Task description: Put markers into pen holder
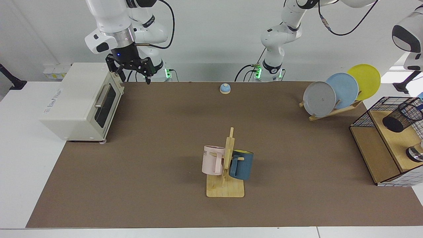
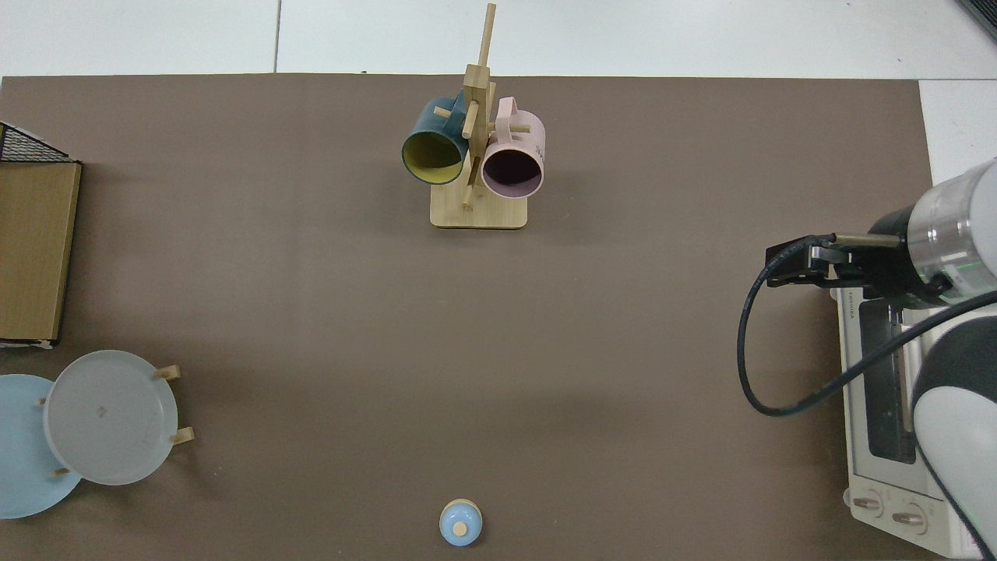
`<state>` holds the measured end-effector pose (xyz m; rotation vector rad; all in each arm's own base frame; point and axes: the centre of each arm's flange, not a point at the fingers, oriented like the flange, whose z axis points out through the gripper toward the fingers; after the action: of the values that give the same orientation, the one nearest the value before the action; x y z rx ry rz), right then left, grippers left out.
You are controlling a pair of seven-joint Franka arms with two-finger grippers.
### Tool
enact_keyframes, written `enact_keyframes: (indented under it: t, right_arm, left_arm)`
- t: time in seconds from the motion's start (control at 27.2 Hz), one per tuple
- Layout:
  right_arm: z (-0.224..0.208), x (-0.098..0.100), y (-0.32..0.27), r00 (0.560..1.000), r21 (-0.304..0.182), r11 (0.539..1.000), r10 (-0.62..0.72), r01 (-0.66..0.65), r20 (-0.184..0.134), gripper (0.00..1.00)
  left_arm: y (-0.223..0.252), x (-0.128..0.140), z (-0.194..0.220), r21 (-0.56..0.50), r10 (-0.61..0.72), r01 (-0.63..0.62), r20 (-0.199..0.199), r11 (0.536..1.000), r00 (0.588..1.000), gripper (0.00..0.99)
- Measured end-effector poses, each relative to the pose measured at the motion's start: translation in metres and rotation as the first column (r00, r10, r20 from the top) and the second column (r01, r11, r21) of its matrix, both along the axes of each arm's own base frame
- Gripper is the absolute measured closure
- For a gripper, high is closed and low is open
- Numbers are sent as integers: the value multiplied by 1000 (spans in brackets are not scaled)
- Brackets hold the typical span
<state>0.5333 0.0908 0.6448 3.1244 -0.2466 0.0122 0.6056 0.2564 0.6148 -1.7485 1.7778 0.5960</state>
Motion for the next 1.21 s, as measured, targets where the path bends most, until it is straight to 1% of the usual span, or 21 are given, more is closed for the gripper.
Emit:
enact_keyframes:
  t: [0.11,0.18,0.44,0.59,0.95,1.21]
  right_arm:
    - [0,0,0,1000,0,1000,0,0,0,4]
    - [0,0,0,1000,0,1000,0,0,0,0]
    - [0,0,0,1000,0,1000,0,0,0,4]
    - [0,0,0,1000,0,1000,0,0,0,0]
    - [0,0,0,1000,0,1000,0,0,0,0]
    - [0,0,0,1000,0,1000,0,0,0,0]
  left_arm:
    - [-2,1,-1,-5,6,-6,8,1000,1000,815]
    - [-4,2,-3,-8,5,-5,7,1000,1000,815]
    - [-5,0,-20,-20,12,-12,-21,1000,1000,815]
    - [-1,-5,-24,-21,21,-22,-28,1000,999,815]
    - [-18,-5,-32,-24,8,-9,-33,1000,999,815]
    - [-4,-11,-42,-15,15,-16,-26,1000,1000,815]
